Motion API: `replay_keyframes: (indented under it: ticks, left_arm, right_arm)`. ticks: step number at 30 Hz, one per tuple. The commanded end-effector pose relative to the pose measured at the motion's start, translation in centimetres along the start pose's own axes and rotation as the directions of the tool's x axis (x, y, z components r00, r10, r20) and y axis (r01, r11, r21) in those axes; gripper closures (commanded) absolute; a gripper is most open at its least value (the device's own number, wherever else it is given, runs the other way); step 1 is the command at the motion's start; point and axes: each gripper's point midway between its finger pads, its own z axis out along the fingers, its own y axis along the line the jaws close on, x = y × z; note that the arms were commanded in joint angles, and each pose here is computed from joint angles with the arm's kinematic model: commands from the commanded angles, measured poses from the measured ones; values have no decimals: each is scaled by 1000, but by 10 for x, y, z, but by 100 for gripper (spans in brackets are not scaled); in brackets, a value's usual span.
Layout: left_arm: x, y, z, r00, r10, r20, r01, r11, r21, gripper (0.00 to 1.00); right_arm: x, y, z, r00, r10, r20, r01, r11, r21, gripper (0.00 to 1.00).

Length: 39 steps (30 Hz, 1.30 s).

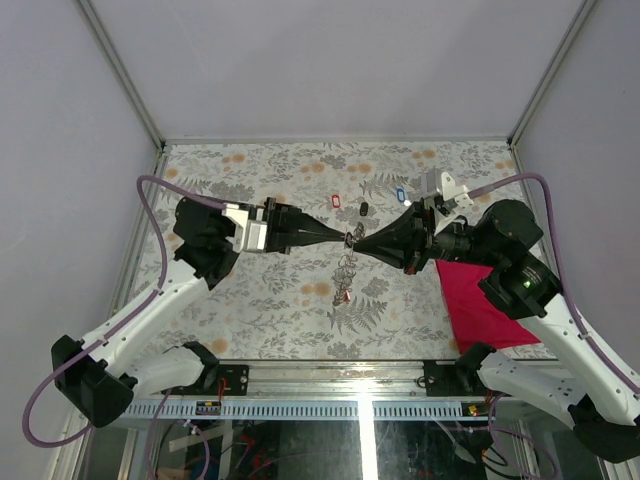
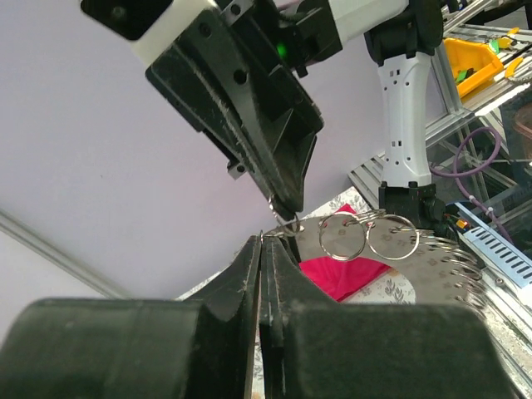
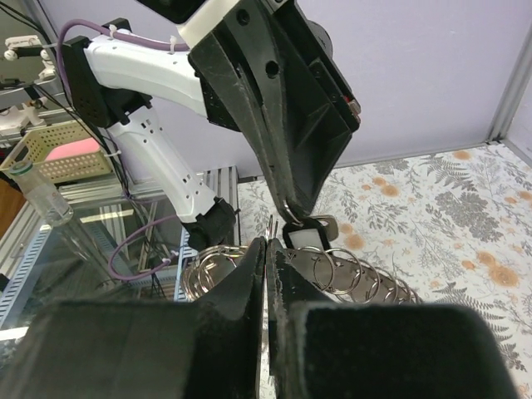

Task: Put the keys on the keyring
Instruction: Insert the key onto the keyring.

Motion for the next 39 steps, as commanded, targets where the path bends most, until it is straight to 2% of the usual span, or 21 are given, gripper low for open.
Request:
replay_keyframes:
  ticks: [1,17,39]
  left_arm:
    - [-32,-5,5,992,109,64,-110,994,19,100]
    - [-35,-15,9,991,110,81,-115,991,62,100]
    - [-44,-22,11,987,125,98,-134,987,93,100]
  right_arm:
    - [-25,14,3,995,-48,83,54,996,-68,100]
    - [-30,20,5,994,-35,107,47,993,-109,100]
    - [-19,11,9,996,-10,83,18,996,-87,100]
